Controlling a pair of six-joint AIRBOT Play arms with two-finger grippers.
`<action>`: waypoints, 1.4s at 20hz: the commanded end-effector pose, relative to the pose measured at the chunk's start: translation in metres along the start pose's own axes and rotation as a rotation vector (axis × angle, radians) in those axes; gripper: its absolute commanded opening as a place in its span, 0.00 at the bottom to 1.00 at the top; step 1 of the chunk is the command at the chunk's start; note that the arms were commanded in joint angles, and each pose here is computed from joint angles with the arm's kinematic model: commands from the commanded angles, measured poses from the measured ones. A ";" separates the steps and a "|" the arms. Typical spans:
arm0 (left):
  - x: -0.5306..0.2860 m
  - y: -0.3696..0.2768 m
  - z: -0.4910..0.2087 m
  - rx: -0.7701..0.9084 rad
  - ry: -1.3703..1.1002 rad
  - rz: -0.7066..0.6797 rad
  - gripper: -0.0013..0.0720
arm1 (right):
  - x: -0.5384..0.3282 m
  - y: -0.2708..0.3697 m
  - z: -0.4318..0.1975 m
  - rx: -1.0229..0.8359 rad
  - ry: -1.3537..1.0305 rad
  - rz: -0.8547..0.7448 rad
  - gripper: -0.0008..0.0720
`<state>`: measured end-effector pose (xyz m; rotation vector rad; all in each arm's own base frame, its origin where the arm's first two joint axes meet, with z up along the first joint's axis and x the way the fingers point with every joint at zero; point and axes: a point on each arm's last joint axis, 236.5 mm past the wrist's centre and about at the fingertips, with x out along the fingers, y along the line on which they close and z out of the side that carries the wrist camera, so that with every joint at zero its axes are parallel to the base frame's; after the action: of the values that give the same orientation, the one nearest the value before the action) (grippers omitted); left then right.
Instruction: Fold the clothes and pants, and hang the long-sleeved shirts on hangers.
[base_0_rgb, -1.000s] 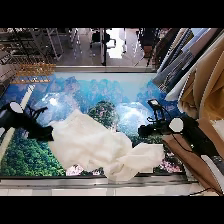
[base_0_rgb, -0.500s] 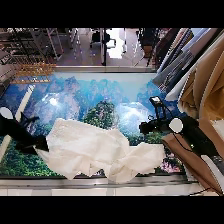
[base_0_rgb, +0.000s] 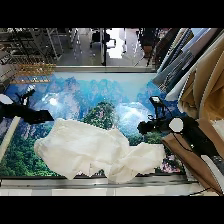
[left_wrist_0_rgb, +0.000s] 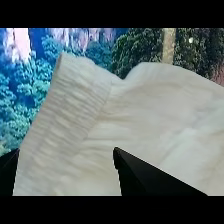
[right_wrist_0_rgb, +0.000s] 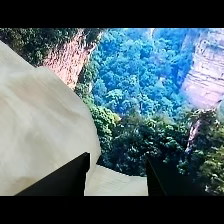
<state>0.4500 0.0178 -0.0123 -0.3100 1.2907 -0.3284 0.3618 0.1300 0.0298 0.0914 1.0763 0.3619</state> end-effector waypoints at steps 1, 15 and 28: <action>0.037 0.011 0.015 0.032 0.051 -0.071 0.89 | 0.000 0.005 -0.002 0.016 0.006 0.019 0.59; 0.039 -0.063 -0.028 0.270 0.250 -0.519 0.03 | 0.000 0.005 -0.002 0.040 0.011 0.021 0.48; -0.209 0.005 -0.005 0.161 -0.367 -0.452 0.03 | -0.001 0.008 -0.022 0.098 0.094 0.030 0.51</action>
<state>0.4083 0.0620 0.1324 -0.4629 0.9570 -0.8146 0.3414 0.1347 0.0228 0.1758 1.1807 0.3431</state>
